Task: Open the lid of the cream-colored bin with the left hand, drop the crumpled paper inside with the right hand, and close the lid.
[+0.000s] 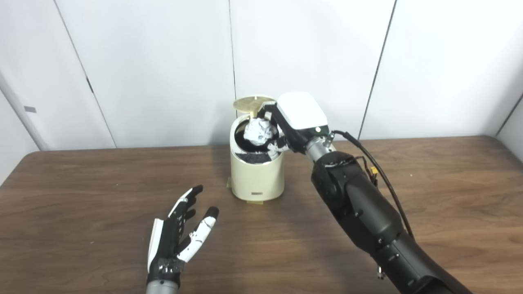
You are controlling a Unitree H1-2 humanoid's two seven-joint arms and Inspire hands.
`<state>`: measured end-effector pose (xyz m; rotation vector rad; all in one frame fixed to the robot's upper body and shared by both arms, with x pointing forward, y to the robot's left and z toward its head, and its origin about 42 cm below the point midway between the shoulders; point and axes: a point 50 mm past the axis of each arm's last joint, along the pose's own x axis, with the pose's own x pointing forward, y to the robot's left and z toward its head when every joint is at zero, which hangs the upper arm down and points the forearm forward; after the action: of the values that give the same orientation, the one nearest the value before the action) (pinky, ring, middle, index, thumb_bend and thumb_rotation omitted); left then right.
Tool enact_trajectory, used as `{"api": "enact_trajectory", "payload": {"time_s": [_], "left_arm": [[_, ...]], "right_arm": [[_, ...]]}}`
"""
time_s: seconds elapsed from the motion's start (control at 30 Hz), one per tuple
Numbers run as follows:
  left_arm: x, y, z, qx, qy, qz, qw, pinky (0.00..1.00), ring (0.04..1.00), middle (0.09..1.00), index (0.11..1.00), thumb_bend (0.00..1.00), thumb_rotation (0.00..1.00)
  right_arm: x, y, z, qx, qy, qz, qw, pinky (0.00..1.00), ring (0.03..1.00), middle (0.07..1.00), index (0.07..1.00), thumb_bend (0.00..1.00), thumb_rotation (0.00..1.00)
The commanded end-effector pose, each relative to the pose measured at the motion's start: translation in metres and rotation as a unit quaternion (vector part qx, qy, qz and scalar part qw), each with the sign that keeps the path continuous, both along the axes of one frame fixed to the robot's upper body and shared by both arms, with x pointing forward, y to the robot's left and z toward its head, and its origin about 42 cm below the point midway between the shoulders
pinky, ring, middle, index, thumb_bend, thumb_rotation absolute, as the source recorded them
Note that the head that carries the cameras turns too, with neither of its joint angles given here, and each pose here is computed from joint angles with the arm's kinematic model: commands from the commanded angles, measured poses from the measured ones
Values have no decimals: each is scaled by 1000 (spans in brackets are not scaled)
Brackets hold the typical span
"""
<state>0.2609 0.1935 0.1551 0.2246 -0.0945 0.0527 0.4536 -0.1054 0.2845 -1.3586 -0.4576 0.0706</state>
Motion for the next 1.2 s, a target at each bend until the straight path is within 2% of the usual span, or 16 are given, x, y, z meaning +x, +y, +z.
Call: {"api": "enact_trajectory", "payload": {"time_s": [0.0,0.63,0.67,0.7,0.8,0.97,1.0,1.03,1.1,1.17], "left_arm": [[2,-3,13,5,-28,-2,1000,895,927,927,900,686,594],[2,-5,14,6,-30,-2,1000,896,931,927,905,694,603],[2,-5,14,8,-30,-2,1000,895,930,927,904,694,604],[2,-5,14,8,-30,-2,1000,894,929,927,903,692,604],[2,-5,14,6,-30,-2,1000,888,924,923,900,687,599],[2,-6,15,4,-30,-3,1000,891,930,928,902,685,592],[2,-6,15,4,-30,-2,1000,886,927,927,900,682,591],[2,-6,15,4,-31,-2,1000,881,925,926,898,680,590],[2,-6,15,4,-31,-1,1000,880,923,927,895,679,587],[2,-6,15,2,-31,-1,1000,892,927,929,892,679,582]], "right_arm": [[3,3,22,9,-33,2,999,171,236,472,638,573,0],[3,0,22,14,-28,13,999,146,208,469,629,573,0],[2,0,22,13,-29,15,999,141,199,434,627,658,37],[1,0,23,13,-31,16,999,130,187,336,623,889,145],[-2,1,28,16,-34,20,999,136,196,320,621,983,174],[-4,1,35,29,-43,22,998,154,223,344,618,943,73],[-4,0,37,36,-39,20,998,162,229,405,625,762,37],[-3,-1,39,42,-34,18,998,193,260,445,634,650,15],[-3,-3,43,52,-24,16,998,228,294,468,646,590,3],[-2,-4,44,54,-22,18,998,241,305,475,656,575,0]]}}
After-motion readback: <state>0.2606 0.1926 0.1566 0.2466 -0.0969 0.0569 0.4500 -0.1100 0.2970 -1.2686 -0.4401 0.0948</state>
